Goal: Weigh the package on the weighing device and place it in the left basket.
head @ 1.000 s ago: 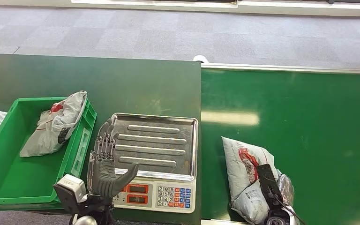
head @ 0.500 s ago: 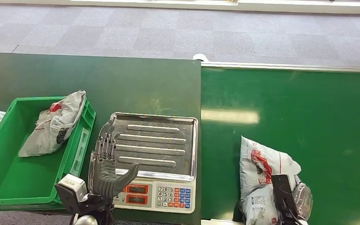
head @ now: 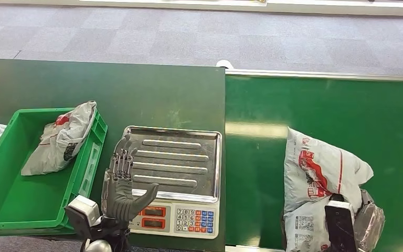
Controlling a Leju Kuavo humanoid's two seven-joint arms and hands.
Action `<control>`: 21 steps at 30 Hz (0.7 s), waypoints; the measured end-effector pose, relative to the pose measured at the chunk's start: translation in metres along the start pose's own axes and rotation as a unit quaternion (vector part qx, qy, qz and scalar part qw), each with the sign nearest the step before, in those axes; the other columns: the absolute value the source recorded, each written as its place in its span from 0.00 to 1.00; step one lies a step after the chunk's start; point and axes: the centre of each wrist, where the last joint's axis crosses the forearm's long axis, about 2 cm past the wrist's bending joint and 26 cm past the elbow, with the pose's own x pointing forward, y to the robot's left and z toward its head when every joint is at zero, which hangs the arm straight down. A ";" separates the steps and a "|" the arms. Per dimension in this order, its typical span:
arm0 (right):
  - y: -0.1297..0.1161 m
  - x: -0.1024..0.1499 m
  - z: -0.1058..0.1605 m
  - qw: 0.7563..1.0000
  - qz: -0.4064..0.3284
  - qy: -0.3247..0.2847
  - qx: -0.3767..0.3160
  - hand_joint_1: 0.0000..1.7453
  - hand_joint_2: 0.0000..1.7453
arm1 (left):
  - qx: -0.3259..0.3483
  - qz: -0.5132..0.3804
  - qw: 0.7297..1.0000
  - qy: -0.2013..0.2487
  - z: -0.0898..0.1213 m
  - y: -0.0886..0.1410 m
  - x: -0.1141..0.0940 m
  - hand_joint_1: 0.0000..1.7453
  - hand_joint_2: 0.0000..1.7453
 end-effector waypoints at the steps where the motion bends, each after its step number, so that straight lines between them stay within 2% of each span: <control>1: 0.000 0.006 -0.003 1.000 -0.002 -0.016 -0.002 1.00 1.00 | -0.002 0.000 1.000 -0.002 -0.001 0.000 0.000 0.00 1.00; 8: 0.005 0.044 -0.031 0.994 -0.042 -0.103 0.001 0.99 1.00 | -0.009 0.001 1.000 -0.011 -0.009 -0.002 -0.003 0.00 1.00; 16: 0.031 0.104 -0.093 0.968 -0.118 -0.206 0.081 0.99 1.00 | -0.024 0.009 0.999 -0.023 -0.022 -0.010 -0.004 0.00 1.00; 21: 0.053 0.129 -0.122 0.954 -0.146 -0.212 0.156 1.00 1.00 | -0.028 0.010 0.999 -0.028 -0.031 -0.013 -0.005 0.00 1.00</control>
